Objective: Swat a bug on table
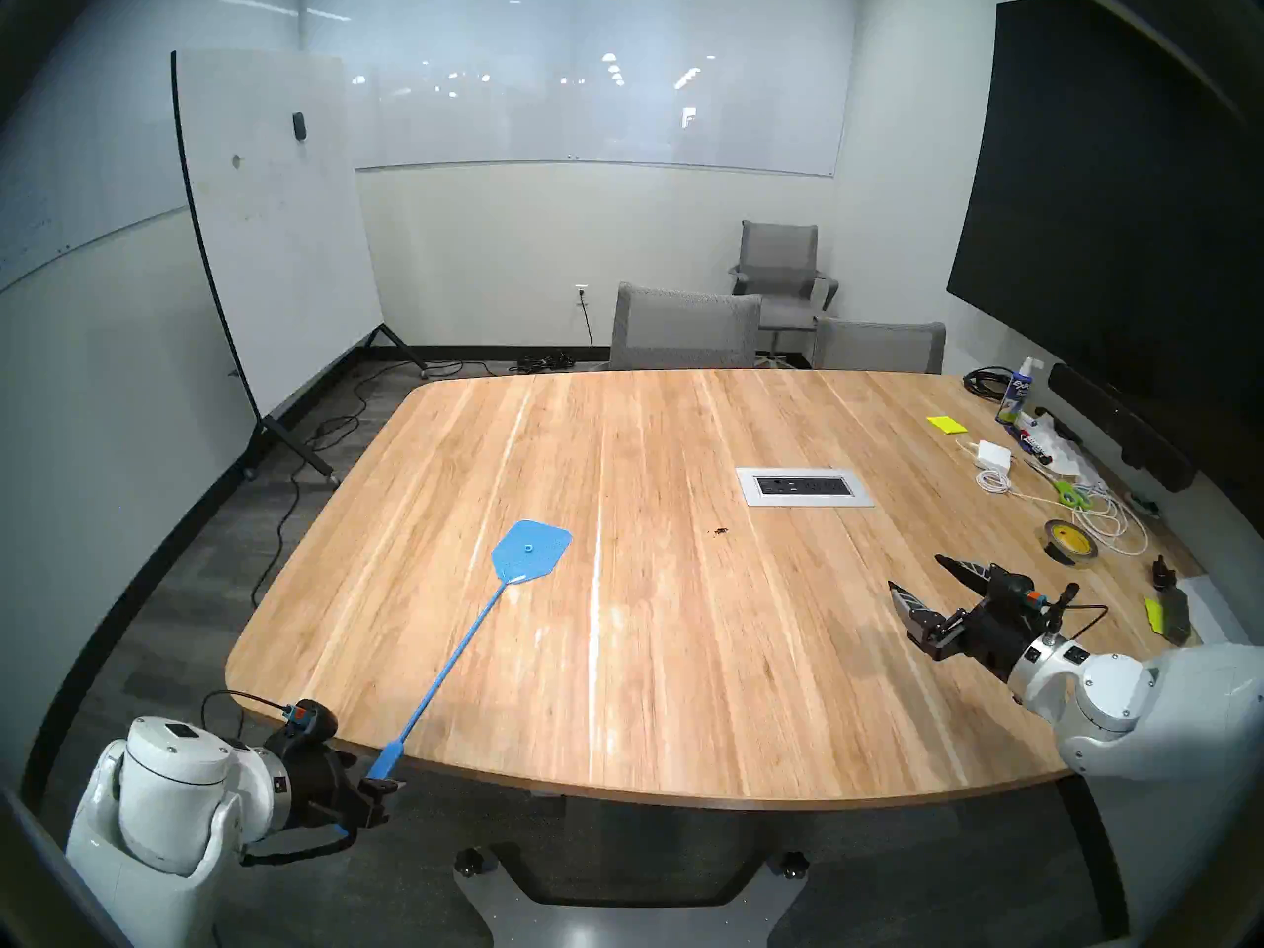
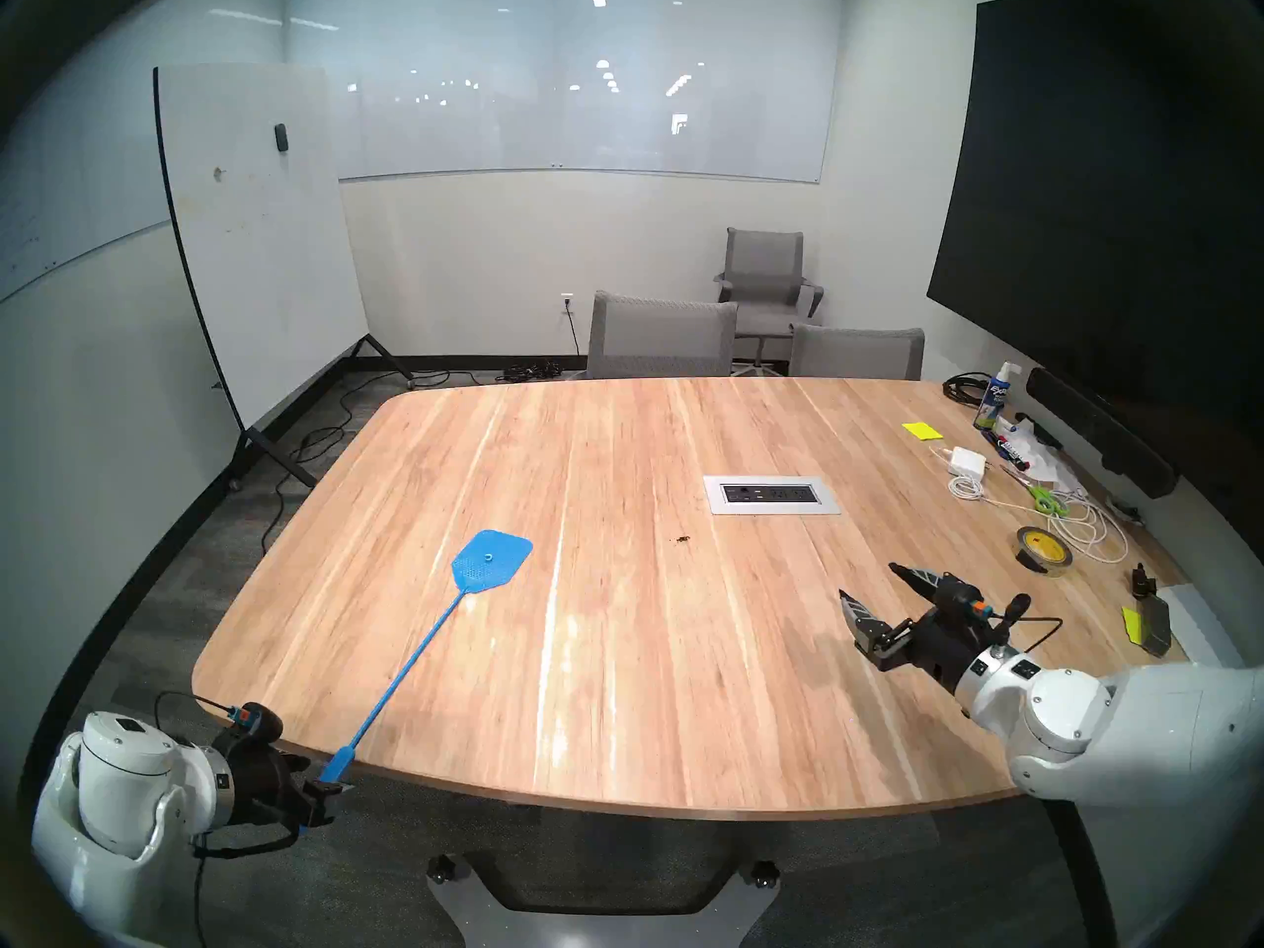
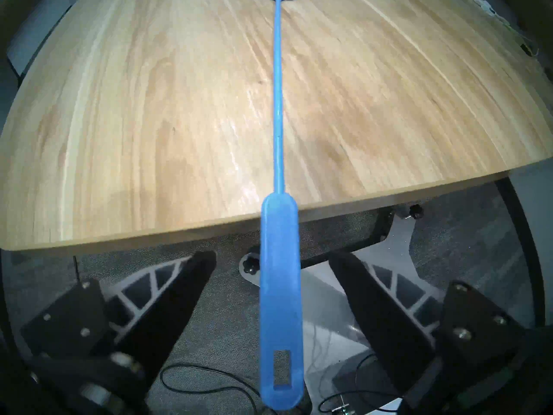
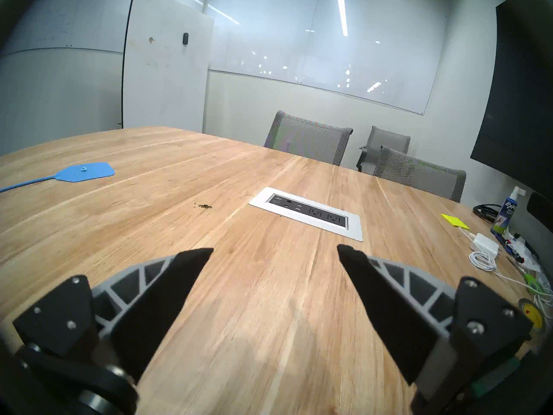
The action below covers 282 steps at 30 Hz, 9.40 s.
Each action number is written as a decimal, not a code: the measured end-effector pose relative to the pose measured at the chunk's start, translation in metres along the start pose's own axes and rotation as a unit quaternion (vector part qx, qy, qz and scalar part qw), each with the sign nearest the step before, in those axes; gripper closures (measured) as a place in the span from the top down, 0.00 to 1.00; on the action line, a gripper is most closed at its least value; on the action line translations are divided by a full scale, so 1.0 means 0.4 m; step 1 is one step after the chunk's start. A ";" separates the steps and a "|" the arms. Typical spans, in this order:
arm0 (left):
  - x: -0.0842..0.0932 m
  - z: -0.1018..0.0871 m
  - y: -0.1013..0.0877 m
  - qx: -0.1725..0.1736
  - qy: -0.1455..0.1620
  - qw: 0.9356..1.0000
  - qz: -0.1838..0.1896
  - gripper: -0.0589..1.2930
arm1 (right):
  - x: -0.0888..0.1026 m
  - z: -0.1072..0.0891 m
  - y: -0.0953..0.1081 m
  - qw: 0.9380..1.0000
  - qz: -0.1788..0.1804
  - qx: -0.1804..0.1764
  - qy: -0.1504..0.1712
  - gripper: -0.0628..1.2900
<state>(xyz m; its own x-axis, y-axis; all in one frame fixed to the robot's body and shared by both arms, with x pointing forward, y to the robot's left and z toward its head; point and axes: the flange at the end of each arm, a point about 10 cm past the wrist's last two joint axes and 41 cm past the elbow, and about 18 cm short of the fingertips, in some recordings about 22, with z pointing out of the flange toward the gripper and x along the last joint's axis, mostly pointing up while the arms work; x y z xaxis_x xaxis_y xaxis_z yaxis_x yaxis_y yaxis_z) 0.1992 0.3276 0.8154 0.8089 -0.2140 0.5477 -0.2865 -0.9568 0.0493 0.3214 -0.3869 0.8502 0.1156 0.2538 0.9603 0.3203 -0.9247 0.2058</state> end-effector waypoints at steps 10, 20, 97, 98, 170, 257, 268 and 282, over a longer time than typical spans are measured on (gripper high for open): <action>-0.008 0.004 0.002 -0.003 -0.002 1.000 -0.004 0.81 | 0.000 0.000 0.000 1.000 0.000 0.000 0.000 0.94; -0.018 0.016 -0.002 -0.004 -0.007 1.000 -0.007 0.79 | 0.000 0.000 0.000 1.000 0.000 0.000 0.000 0.94; 0.141 -0.016 0.048 0.005 0.056 0.997 0.058 0.19 | 0.000 0.000 0.000 1.000 0.000 0.000 0.000 0.94; 0.145 -0.016 0.050 0.004 0.056 0.997 0.060 0.19 | 0.000 0.000 0.000 1.000 0.000 0.000 0.000 0.94; 0.564 0.246 0.307 -0.091 0.117 0.972 0.182 0.19 | -0.001 -0.001 -0.001 1.000 0.000 0.000 -0.001 0.94; 0.627 0.188 0.106 -0.137 0.009 0.953 0.271 0.19 | -0.002 -0.001 -0.001 1.000 0.001 0.000 -0.001 0.94; 0.623 0.163 0.094 -0.146 0.009 0.952 0.270 0.19 | -0.002 -0.001 -0.001 1.000 0.001 0.000 -0.001 0.94; 0.620 0.135 0.087 -0.163 0.010 0.950 0.266 0.19 | -0.002 -0.001 -0.001 1.000 0.001 0.000 -0.001 0.94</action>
<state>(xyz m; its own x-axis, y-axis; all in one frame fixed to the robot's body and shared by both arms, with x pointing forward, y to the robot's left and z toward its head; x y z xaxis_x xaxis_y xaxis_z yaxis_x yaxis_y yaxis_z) 0.4176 0.2305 0.9080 0.4958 -0.6444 0.5822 -0.7989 -0.6013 0.0148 0.3208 -0.3868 0.8495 0.1185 0.2532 0.9601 0.3194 -0.9253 0.2046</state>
